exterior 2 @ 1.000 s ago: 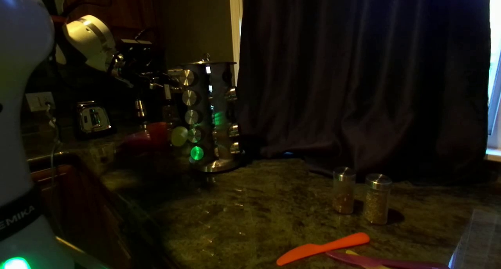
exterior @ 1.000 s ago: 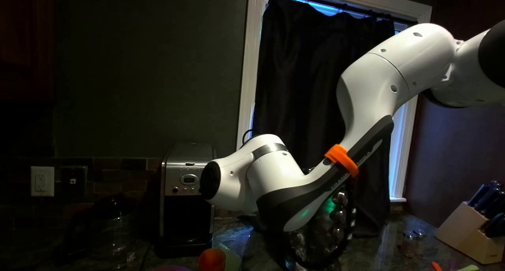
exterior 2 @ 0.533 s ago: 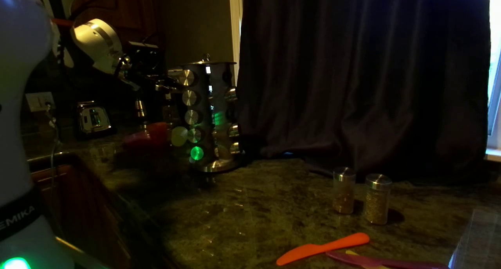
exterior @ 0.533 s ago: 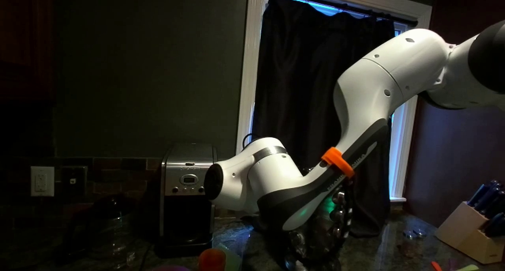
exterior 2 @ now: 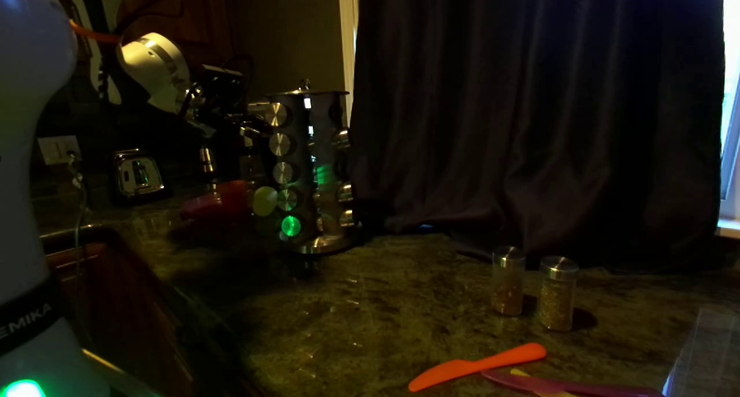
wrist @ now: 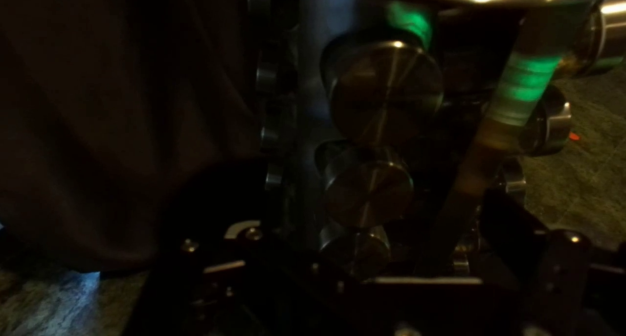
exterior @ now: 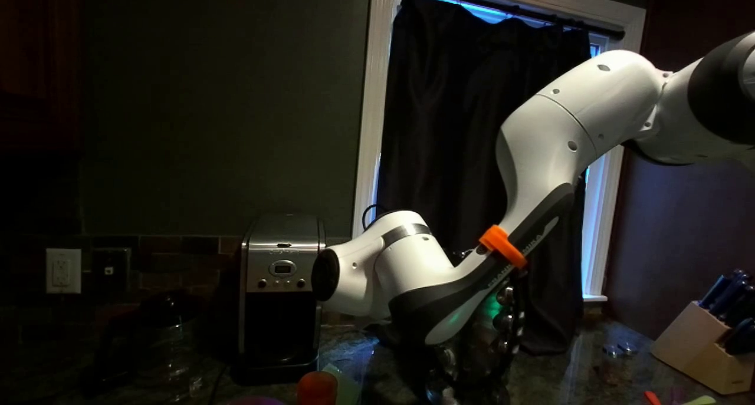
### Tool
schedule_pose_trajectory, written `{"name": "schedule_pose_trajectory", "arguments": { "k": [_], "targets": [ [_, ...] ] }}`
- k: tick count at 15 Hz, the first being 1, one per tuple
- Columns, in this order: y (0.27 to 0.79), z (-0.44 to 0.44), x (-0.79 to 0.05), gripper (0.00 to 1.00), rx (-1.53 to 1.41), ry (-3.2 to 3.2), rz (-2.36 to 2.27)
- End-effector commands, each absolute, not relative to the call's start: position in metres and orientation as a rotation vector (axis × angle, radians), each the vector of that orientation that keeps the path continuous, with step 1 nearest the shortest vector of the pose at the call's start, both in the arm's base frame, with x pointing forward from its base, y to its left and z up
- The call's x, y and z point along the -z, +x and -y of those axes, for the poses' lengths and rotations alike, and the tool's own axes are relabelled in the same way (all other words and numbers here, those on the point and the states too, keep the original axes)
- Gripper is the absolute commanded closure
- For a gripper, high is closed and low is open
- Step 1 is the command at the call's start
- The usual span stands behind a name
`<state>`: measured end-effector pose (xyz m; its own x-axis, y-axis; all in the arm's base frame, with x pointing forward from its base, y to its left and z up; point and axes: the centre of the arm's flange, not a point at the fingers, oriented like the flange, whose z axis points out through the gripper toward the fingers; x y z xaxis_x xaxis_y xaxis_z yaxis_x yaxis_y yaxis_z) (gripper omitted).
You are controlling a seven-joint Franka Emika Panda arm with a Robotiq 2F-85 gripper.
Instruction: Put a jar on the countertop
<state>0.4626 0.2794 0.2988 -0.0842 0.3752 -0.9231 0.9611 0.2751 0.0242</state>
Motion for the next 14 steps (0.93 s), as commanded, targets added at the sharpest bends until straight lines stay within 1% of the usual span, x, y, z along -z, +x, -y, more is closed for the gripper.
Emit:
{"name": "schedule_pose_trajectory", "arguments": {
  "k": [1,4,6,7,8,9,12,14],
  "targets": [
    [0.466,-0.272,-0.292,0.0,0.806,1.198,-1.661],
    [0.466,-0.268,-0.289,0.0,0.82,1.192,-1.666],
    [0.467,-0.266,-0.288,0.16,0.828,1.192,-1.67],
    [0.467,-0.266,-0.288,0.26,0.831,1.192,-1.672],
    [0.467,-0.265,-0.287,0.3,0.835,1.19,-1.673],
    [0.468,-0.263,-0.286,0.32,0.841,1.189,-1.673],
    [0.468,-0.259,-0.284,0.32,0.853,1.189,-1.678],
    [0.468,-0.258,-0.283,0.37,0.857,1.189,-1.68]
  ]
}}
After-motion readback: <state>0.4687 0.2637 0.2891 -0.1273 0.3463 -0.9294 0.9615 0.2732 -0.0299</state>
